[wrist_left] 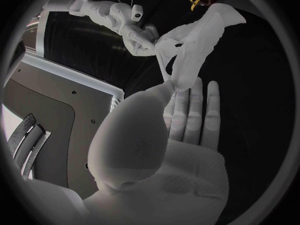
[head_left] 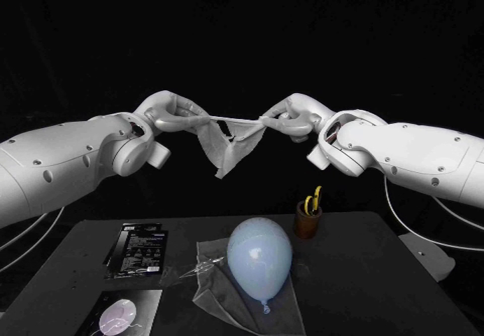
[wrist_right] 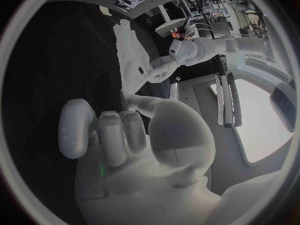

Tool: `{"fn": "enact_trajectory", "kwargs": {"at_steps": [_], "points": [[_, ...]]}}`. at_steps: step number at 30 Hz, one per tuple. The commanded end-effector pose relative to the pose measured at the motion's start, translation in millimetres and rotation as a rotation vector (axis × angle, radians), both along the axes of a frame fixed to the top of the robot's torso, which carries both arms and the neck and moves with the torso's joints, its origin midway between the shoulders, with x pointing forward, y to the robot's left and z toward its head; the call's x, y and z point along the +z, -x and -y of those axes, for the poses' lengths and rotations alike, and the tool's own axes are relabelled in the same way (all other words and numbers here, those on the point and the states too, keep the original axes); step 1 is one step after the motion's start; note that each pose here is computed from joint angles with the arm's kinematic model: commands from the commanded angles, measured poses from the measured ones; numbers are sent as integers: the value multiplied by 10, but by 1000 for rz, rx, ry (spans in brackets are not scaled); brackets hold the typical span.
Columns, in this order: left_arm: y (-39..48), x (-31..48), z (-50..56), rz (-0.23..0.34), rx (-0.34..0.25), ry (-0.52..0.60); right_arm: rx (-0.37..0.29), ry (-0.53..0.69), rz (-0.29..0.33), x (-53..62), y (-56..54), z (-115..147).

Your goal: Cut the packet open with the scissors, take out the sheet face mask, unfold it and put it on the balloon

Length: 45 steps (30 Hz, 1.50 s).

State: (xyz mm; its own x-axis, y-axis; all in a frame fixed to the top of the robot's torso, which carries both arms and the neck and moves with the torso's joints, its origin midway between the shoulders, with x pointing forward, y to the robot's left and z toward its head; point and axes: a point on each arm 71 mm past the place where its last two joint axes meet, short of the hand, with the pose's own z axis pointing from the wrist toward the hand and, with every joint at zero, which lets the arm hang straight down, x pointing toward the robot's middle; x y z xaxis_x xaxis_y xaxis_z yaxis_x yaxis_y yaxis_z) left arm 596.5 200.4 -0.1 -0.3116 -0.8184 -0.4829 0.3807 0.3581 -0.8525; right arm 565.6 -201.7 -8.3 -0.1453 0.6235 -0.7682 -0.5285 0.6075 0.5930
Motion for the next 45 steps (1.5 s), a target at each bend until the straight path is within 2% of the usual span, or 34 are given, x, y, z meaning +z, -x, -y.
{"fn": "enact_trajectory", "kwargs": {"at_steps": [1,9,12,18,21,29,39,45], "points": [[-22,79,8,47,-31,-67,-8,58,46,54,-25,5],[-17,96,118,48,-74,-121,0,41,63,128,-14,-77],[5,59,169,27,-94,-126,3,11,52,132,-2,-128],[73,-63,221,-34,-118,-81,-24,-153,-11,106,2,-148],[101,-105,218,-62,-119,-41,-43,-219,-36,80,5,-117],[169,-193,158,-97,-108,22,-87,-289,-44,-12,14,-1],[157,-191,42,-84,-65,78,-65,-232,-61,-139,32,25],[160,-197,79,-87,-76,75,-49,-216,-60,-171,60,-7]]}}
